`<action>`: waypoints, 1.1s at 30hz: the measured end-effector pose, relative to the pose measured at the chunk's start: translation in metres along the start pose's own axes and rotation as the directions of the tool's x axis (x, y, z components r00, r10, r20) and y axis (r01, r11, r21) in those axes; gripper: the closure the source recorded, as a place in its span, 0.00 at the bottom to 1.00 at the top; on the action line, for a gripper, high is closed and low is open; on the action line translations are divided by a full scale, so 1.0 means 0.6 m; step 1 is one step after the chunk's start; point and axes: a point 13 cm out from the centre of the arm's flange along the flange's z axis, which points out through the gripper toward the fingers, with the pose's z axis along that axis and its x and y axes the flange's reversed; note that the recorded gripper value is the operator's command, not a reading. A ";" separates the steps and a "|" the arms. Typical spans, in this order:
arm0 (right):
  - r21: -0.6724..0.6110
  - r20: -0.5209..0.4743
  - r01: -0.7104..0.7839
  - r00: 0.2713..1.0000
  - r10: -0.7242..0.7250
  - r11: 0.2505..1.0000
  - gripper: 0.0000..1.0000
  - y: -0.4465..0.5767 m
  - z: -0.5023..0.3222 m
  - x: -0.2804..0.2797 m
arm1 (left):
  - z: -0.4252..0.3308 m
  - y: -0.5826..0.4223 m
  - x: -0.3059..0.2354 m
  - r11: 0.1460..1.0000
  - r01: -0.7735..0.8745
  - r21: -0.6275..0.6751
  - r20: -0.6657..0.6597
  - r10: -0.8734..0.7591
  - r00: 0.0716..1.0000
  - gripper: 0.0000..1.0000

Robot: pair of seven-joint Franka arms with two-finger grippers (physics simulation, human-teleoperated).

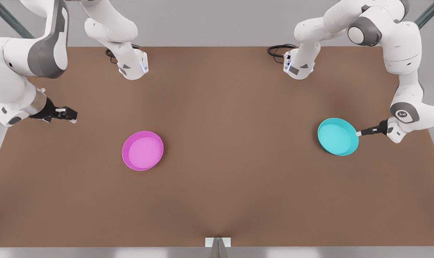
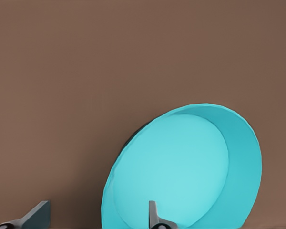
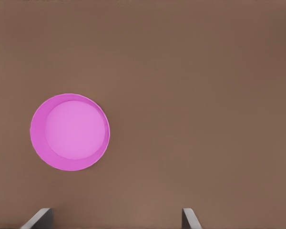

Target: Flip the blue plate over with the left arm, and stack the pink plate on top of the blue plate with the right arm

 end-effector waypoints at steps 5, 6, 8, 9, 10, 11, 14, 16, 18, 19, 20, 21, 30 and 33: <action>-0.010 0.013 -0.041 0.999 0.041 0.999 0.00 -0.035 -0.014 -0.029 | 0.024 0.003 -0.008 0.993 -0.117 -0.012 -0.003 0.117 0.993 0.47; -0.012 0.008 -0.061 0.998 0.061 0.998 0.00 -0.053 -0.012 -0.028 | 0.026 -0.001 -0.011 0.990 -0.138 -0.012 -0.002 0.138 0.990 0.49; -0.013 0.000 -0.079 0.997 0.079 0.997 0.00 -0.069 -0.011 -0.025 | 0.027 -0.007 -0.014 0.985 -0.172 -0.013 0.000 0.172 0.985 0.49; -0.013 -0.003 -0.079 0.997 0.079 0.997 0.00 -0.068 -0.011 -0.024 | 0.027 -0.009 -0.016 0.983 -0.186 -0.013 0.002 0.186 0.983 0.49; -0.013 -0.007 -0.076 0.997 0.076 0.997 0.00 -0.064 -0.010 -0.023 | 0.029 -0.016 -0.018 0.979 -0.202 -0.013 0.001 0.202 0.979 0.49; -0.012 -0.010 -0.072 0.997 0.072 0.997 0.00 -0.059 -0.010 -0.022 | 0.031 -0.021 -0.020 0.976 -0.215 -0.012 -0.001 0.215 0.977 0.49; -0.012 -0.016 -0.067 0.998 0.067 0.998 0.00 -0.052 -0.009 -0.020 | 0.034 -0.023 -0.022 0.970 -0.241 -0.013 -0.004 0.241 0.970 0.49; -0.012 -0.020 -0.069 0.997 0.069 0.998 0.00 -0.052 -0.008 -0.019 | 0.041 -0.020 -0.023 0.968 -0.252 -0.014 -0.009 0.252 0.968 0.49; -0.012 -0.023 -0.072 0.997 0.071 0.997 0.00 -0.053 -0.007 -0.018 | 0.052 -0.019 -0.024 0.965 -0.263 -0.011 -0.016 0.263 0.965 0.49; -0.012 -0.024 -0.072 0.997 0.072 0.997 0.00 -0.053 -0.007 -0.017 | 0.058 -0.019 -0.024 0.963 -0.268 -0.009 -0.020 0.268 0.963 0.49; -0.012 -0.025 -0.073 0.997 0.073 0.997 0.00 -0.053 -0.007 -0.017 | 0.064 -0.022 -0.025 0.961 -0.276 -0.006 -0.023 0.275 0.961 0.49; -0.012 -0.026 -0.073 0.997 0.073 0.997 0.00 -0.053 -0.006 -0.017 | 0.069 -0.025 -0.026 0.959 -0.283 -0.004 -0.026 0.282 0.959 0.49; -0.011 -0.031 -0.077 0.997 0.076 0.997 0.00 -0.052 -0.004 -0.015 | 0.075 -0.037 -0.033 0.948 -0.319 -0.001 -0.028 0.318 0.948 0.79; -0.011 -0.033 -0.078 0.996 0.077 0.997 0.00 -0.052 -0.003 -0.014 | 0.049 -0.057 -0.056 0.939 -0.343 -0.022 -0.008 0.342 0.940 0.79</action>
